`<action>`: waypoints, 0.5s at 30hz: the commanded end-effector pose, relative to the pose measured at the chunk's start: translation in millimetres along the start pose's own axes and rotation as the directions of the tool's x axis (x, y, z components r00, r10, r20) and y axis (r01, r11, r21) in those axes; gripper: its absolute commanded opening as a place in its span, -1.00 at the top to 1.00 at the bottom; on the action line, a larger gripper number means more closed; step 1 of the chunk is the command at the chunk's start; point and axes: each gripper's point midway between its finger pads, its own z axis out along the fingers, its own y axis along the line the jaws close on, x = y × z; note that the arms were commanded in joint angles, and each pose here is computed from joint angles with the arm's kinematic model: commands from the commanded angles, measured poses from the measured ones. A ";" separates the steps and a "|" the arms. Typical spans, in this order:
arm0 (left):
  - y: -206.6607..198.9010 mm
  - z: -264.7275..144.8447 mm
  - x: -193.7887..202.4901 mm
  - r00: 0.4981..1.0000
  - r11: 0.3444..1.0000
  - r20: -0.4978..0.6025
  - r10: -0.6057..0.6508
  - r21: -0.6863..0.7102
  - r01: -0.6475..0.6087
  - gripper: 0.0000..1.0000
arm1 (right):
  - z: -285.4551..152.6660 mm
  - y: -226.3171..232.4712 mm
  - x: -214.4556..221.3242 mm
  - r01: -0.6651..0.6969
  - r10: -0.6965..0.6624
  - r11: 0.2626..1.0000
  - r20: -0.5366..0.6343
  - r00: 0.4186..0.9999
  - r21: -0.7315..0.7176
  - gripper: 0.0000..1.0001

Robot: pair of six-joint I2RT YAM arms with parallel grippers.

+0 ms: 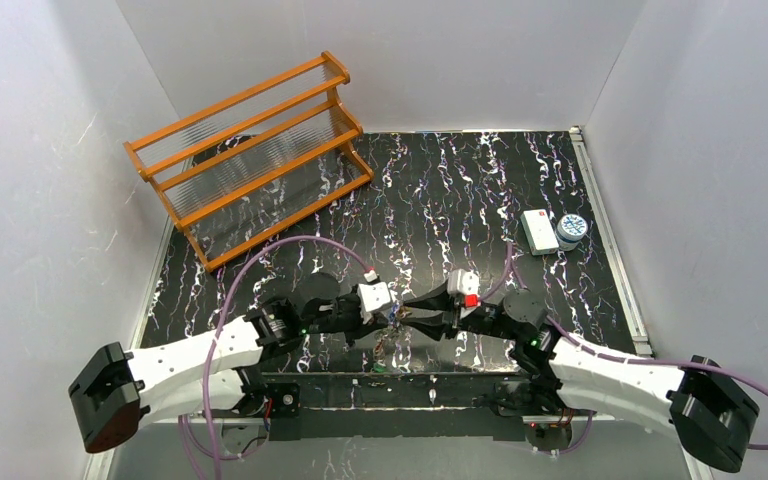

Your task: Put the keys on the keyring

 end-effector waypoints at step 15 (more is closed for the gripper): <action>-4.7 14.6 13.4 0.989 0.998 -0.135 0.054 0.031 -0.050 1.00 | 11.7 10.6 46.2 -0.098 0.084 0.991 -0.158 0.984 -0.087 0.03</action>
